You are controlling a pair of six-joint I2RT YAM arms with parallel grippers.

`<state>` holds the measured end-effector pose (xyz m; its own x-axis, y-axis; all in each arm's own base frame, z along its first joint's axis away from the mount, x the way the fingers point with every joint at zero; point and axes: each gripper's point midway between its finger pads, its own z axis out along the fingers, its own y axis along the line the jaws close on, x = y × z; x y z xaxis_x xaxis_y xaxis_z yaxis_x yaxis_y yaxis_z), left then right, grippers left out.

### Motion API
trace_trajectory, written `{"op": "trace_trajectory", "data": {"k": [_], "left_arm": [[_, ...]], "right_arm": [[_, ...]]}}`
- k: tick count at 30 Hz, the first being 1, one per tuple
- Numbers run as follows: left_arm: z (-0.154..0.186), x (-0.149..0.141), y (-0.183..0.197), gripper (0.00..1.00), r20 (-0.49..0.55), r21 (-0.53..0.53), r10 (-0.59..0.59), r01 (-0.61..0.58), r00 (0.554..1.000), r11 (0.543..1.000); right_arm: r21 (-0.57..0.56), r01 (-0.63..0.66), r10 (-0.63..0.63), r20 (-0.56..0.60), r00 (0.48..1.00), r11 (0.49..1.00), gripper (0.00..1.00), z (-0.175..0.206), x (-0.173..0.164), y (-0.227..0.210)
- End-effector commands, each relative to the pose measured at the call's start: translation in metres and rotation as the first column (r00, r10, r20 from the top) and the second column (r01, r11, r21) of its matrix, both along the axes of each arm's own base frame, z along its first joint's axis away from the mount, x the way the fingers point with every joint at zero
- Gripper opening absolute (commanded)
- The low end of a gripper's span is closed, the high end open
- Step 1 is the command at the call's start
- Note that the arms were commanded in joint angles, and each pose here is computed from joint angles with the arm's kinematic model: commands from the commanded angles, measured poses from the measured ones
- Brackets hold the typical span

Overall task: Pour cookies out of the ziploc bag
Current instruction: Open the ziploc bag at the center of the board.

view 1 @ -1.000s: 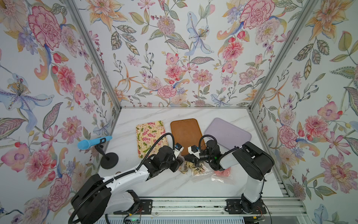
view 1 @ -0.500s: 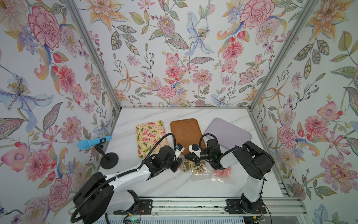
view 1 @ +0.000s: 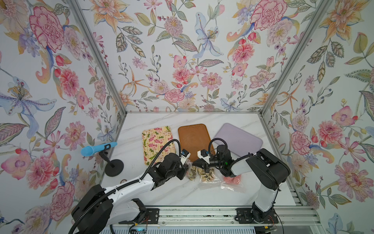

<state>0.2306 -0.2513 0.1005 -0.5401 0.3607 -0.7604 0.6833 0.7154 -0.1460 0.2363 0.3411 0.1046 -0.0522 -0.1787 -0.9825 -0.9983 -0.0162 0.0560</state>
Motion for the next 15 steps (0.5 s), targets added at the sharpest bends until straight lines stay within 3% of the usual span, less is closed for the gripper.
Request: {"op": "trace_trajectory", "data": {"k": [1,15], "left_arm": [[-0.014,0.001,0.017,0.00,-0.018,0.045,0.087,-0.086,0.996,0.995],[-0.010,0.008,0.037,0.00,0.014,0.043,0.188,-0.189,0.982,0.981]], "right_arm": [[0.000,0.071,-0.071,-0.011,0.997,0.997,0.00,0.008,0.009,-0.009],[0.018,0.158,-0.158,-0.034,0.987,0.987,0.00,0.009,0.006,-0.021]]}}
